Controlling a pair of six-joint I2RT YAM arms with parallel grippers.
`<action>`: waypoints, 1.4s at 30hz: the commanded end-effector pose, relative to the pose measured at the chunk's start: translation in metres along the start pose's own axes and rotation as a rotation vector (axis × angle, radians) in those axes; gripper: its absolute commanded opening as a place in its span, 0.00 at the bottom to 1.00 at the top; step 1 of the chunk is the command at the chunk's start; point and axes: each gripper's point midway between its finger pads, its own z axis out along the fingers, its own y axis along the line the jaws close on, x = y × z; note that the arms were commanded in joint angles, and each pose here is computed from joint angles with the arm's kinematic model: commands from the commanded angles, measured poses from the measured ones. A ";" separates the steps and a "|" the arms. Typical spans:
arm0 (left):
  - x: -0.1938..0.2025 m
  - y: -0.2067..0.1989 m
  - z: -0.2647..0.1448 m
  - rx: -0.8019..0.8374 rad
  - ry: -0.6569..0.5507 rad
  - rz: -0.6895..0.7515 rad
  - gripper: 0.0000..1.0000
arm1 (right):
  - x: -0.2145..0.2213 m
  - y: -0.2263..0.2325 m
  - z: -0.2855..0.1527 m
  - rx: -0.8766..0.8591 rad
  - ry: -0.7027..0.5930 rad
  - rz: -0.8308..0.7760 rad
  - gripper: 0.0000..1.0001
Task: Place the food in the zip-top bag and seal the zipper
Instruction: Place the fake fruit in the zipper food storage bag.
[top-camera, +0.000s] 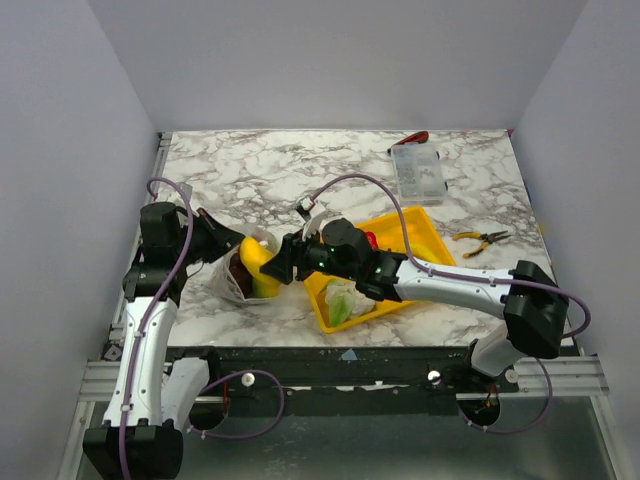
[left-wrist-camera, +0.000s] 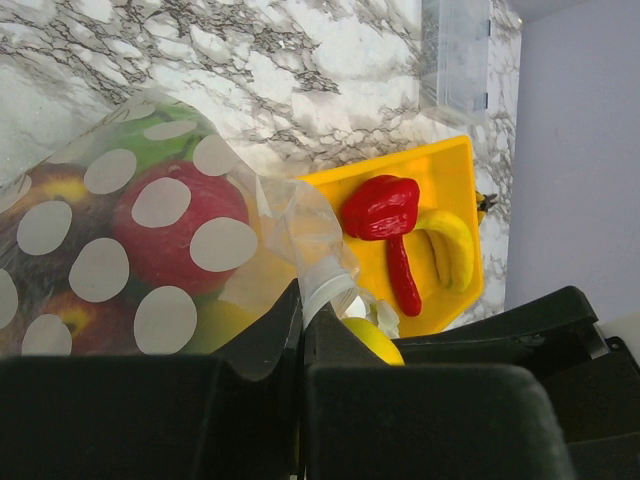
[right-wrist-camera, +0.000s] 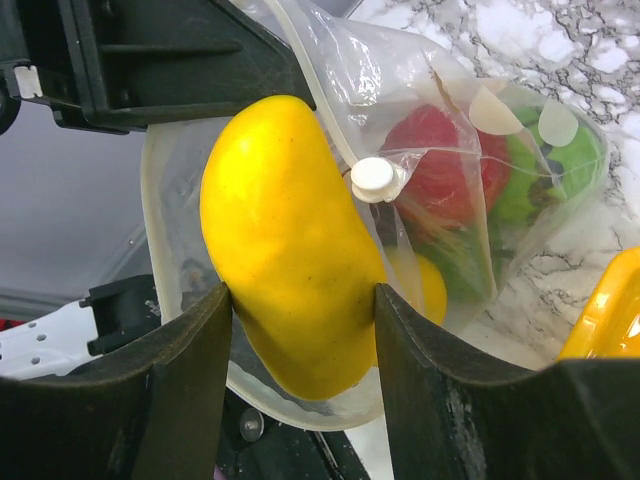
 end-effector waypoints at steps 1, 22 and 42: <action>-0.003 -0.011 -0.003 0.045 -0.012 -0.013 0.00 | -0.004 0.003 0.009 0.001 -0.054 0.047 0.00; -0.011 -0.005 -0.008 -0.007 -0.050 0.022 0.00 | 0.017 -0.016 0.021 0.099 0.081 -0.035 0.40; -0.016 0.000 -0.010 -0.041 -0.070 0.064 0.00 | 0.002 -0.040 -0.026 0.264 0.068 -0.108 0.66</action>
